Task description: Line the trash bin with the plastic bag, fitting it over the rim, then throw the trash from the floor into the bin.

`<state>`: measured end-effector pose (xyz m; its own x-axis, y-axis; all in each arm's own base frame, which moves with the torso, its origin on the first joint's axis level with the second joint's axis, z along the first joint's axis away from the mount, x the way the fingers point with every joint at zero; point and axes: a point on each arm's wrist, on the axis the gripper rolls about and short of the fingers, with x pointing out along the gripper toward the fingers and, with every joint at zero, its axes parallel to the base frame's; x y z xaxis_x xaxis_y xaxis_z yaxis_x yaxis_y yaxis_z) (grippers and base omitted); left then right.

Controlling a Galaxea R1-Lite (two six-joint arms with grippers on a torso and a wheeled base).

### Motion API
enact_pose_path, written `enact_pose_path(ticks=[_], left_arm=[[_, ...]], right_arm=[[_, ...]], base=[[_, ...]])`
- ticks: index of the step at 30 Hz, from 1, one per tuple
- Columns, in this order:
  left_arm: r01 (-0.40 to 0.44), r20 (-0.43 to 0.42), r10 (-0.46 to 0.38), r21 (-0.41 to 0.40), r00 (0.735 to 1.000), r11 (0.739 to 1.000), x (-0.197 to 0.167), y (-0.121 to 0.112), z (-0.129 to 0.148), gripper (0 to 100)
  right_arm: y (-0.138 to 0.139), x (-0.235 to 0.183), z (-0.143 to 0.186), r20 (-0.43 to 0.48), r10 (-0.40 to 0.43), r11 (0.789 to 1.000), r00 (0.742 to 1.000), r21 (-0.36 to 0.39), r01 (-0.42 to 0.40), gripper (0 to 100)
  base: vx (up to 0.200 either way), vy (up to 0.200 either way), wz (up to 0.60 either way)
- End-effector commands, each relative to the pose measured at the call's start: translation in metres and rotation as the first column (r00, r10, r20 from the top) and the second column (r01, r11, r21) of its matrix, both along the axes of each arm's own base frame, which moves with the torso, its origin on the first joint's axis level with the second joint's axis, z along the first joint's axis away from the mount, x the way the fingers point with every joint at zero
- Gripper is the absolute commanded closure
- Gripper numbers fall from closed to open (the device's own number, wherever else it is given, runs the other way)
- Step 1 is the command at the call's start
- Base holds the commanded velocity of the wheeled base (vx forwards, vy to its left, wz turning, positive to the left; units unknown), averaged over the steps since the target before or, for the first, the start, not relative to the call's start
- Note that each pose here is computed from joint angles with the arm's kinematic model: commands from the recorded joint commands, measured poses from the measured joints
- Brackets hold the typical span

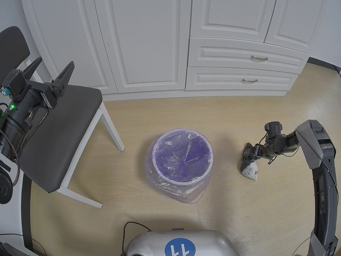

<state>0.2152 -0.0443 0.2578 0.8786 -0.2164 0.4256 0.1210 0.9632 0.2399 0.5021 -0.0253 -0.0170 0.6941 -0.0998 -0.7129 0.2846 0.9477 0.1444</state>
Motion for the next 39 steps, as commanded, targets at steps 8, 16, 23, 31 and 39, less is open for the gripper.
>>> enact_pose_path(ticks=[8,16,23,31,39], left_arm=[[-0.025,-0.012,0.025,0.026,1.0,0.999,0.004,0.001,-0.005,0],[-0.027,-0.013,0.028,0.029,1.0,0.999,0.004,0.001,-0.005,0],[-0.033,-0.011,0.034,0.028,0.999,0.999,0.004,0.002,-0.005,0],[-0.047,-0.01,0.048,0.028,0.999,0.998,0.005,0.005,-0.005,0],[-0.051,-0.023,0.052,0.04,0.998,0.998,0.009,0.005,-0.008,0]], right_arm=[[-0.01,0.008,-0.061,-0.087,-0.033,0.999,0.996,0.019,0.035,0],[-0.009,0.006,-0.066,-0.11,-0.032,0.999,0.993,0.019,0.034,0],[-0.004,0.01,-0.08,-0.119,-0.025,0.999,0.993,0.017,0.028,0],[-0.004,0.019,-0.082,-0.081,-0.04,0.999,0.996,0.018,0.041,0],[-0.002,0.019,-0.101,-0.088,-0.07,0.997,0.994,0.021,0.072,0]], base=[[0.0,0.0,0.0],[0.0,0.0,0.0],[0.0,0.0,0.0],[0.0,0.0,0.0],[0.0,0.0,0.0]])
